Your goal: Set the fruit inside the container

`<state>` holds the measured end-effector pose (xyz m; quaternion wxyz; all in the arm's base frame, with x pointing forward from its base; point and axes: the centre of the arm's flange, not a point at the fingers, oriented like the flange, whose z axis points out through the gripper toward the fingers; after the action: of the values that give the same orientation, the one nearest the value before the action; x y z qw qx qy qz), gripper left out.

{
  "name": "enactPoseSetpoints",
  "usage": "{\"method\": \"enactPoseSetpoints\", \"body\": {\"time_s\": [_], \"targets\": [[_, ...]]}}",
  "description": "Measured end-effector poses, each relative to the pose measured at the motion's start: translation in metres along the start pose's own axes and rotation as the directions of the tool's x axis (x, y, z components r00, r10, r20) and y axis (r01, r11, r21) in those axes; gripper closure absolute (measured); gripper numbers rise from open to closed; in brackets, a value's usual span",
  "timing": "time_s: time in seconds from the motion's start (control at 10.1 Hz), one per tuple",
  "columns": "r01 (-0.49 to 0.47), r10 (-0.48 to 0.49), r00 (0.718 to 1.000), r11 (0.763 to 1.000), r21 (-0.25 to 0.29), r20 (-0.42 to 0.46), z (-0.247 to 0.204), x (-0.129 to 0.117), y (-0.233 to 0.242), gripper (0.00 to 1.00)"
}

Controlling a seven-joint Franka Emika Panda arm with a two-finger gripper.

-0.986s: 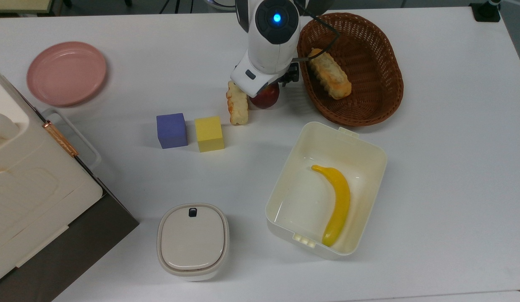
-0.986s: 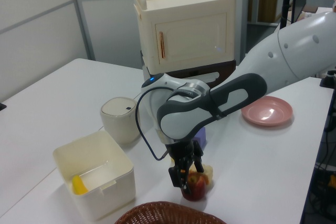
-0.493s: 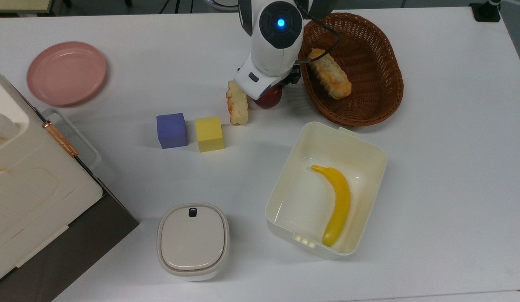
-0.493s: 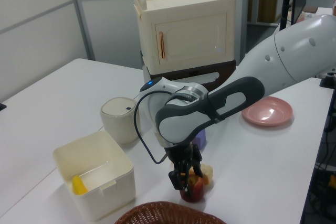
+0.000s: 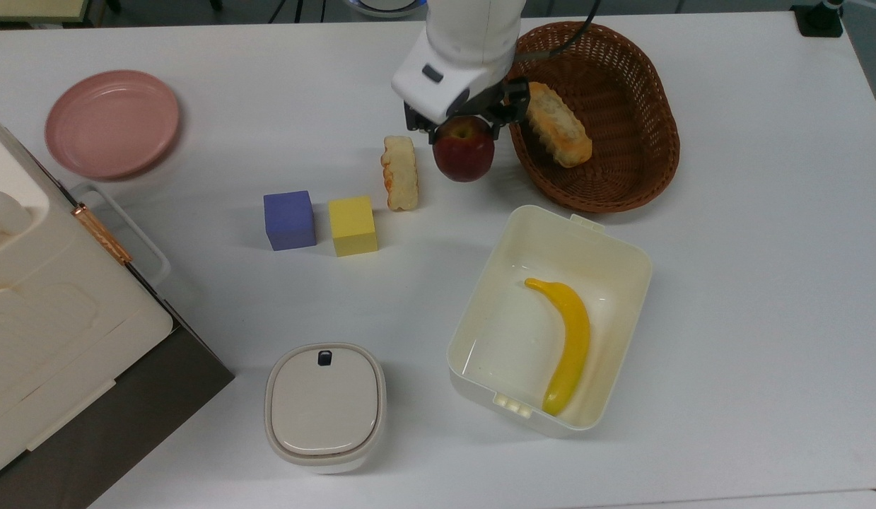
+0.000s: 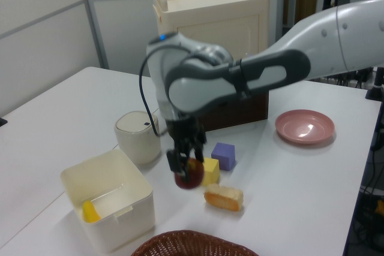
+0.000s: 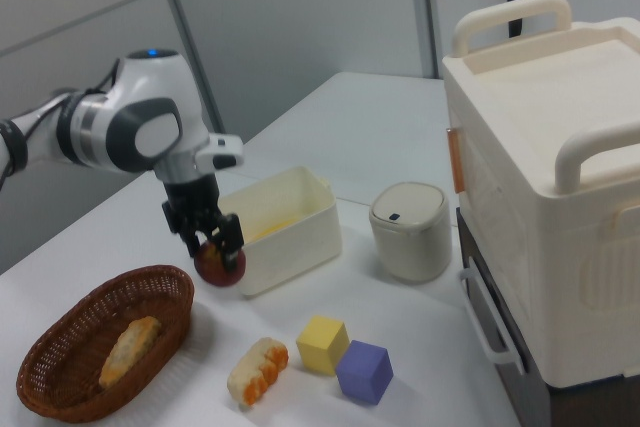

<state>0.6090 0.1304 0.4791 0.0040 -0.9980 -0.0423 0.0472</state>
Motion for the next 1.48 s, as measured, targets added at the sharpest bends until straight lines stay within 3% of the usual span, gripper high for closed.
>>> {"method": "enactPoseSetpoints", "body": {"time_s": [0.1, 0.2, 0.39, 0.59, 0.69, 0.79, 0.89, 1.18, 1.28, 1.48], "targets": [[0.008, -0.008, 0.998, 1.000, 0.001, -0.059, -0.028, 0.004, -0.004, 0.19], [0.022, -0.022, 0.984, 1.000, -0.001, -0.177, -0.043, 0.015, -0.011, 0.19], [0.085, -0.078, 0.910, 0.996, -0.001, -0.408, -0.050, 0.039, -0.053, 0.19], [0.102, -0.094, 0.856, 0.995, -0.012, -0.508, -0.030, 0.057, -0.083, 0.19], [0.113, -0.103, 0.846, 0.994, -0.013, -0.523, -0.020, 0.062, -0.092, 0.12], [0.114, -0.104, 0.845, 0.993, -0.013, -0.525, -0.017, 0.064, -0.093, 0.11], [0.112, -0.102, 0.843, 0.994, -0.012, -0.528, -0.019, 0.064, -0.092, 0.00], [0.071, -0.066, 0.839, 0.997, -0.011, -0.540, -0.030, 0.068, -0.064, 0.00], [0.031, -0.034, 0.862, 0.999, -0.015, -0.506, -0.036, 0.065, -0.037, 0.00], [-0.072, 0.056, 0.941, 0.997, -0.037, -0.334, -0.058, 0.035, 0.027, 0.00]]}}
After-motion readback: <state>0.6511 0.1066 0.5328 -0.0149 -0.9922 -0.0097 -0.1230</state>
